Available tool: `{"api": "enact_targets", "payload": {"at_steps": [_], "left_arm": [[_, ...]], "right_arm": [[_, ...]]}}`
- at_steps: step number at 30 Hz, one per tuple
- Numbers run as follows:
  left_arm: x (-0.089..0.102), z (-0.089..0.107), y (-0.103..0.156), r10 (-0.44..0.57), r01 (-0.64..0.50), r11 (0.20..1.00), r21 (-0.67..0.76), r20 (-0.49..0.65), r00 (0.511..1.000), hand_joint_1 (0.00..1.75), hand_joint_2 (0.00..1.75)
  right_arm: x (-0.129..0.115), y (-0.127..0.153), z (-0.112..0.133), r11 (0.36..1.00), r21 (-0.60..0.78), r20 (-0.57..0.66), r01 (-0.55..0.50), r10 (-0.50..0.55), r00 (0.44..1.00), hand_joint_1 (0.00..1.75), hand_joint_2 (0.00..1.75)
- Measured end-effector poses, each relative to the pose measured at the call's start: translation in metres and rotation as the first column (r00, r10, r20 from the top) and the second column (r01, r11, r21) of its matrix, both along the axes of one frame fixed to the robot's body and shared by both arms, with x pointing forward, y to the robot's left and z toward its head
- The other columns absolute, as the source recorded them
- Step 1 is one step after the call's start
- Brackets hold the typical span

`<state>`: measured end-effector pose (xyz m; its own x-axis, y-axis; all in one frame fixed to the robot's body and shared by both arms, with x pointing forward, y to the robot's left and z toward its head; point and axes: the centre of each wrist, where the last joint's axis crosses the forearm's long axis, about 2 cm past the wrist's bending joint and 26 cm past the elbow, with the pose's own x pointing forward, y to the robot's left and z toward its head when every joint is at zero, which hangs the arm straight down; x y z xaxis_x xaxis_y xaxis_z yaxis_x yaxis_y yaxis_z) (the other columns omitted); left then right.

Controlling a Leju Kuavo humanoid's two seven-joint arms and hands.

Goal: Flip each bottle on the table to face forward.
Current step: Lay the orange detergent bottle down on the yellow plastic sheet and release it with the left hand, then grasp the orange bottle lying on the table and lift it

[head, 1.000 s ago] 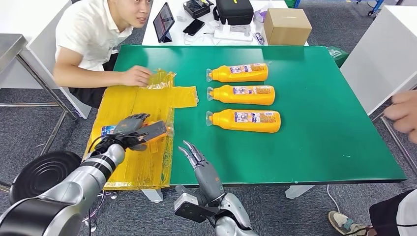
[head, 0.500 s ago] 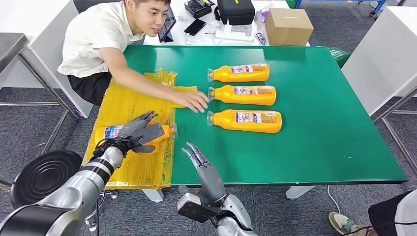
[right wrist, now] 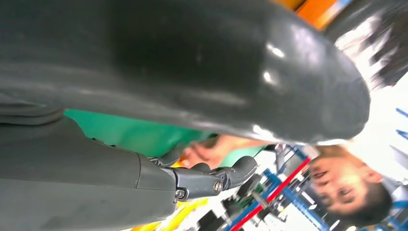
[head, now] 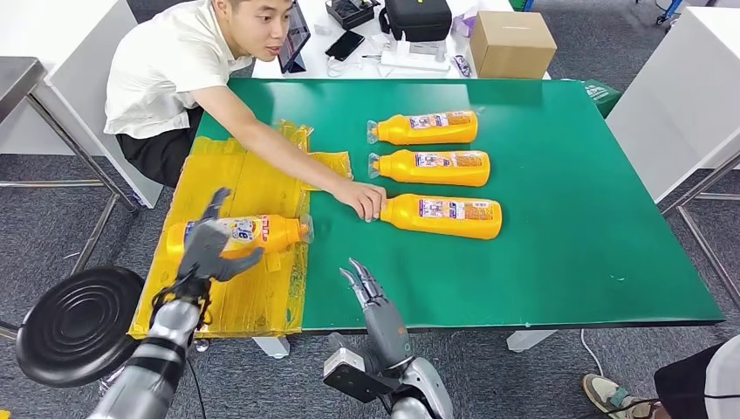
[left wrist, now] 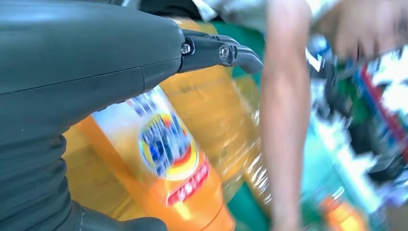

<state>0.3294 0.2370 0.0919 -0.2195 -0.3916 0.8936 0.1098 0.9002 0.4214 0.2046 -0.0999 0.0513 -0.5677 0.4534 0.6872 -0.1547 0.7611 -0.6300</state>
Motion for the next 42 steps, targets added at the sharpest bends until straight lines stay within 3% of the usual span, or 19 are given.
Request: {"api": "enact_targets", "payload": {"at_steps": [6, 10, 18, 26, 42], "left_arm": [[-0.059, 0.005, -0.012, 0.049, -0.021, 0.932, -0.361, 0.067, 0.997, 0.00, 1.75], [-0.078, 0.014, -0.019, 0.094, -0.034, 0.877, -0.479, 0.103, 0.990, 0.00, 1.75], [-0.092, 0.022, -0.024, 0.102, -0.020, 0.834, -0.552, 0.118, 0.988, 0.00, 1.75], [-0.095, 0.025, -0.035, 0.066, 0.024, 0.831, -0.556, 0.140, 0.988, 0.00, 1.75], [-0.094, 0.028, -0.051, 0.026, 0.059, 0.820, -0.569, 0.141, 0.990, 0.00, 1.75]], "right_arm": [[-0.001, -0.030, -0.004, 0.977, -0.131, 0.109, 0.170, -0.156, 0.982, 0.00, 0.00], [0.009, -0.064, -0.008, 0.938, -0.228, 0.181, 0.261, -0.223, 0.958, 0.00, 1.75], [0.031, -0.116, -0.006, 0.845, -0.327, 0.238, 0.423, -0.359, 0.902, 0.00, 1.75], [0.077, -0.166, -0.001, 0.772, -0.391, 0.275, 0.500, -0.421, 0.865, 0.00, 1.75], [0.104, -0.188, -0.009, 0.701, -0.513, 0.216, 0.495, -0.453, 0.865, 0.00, 1.75]]}}
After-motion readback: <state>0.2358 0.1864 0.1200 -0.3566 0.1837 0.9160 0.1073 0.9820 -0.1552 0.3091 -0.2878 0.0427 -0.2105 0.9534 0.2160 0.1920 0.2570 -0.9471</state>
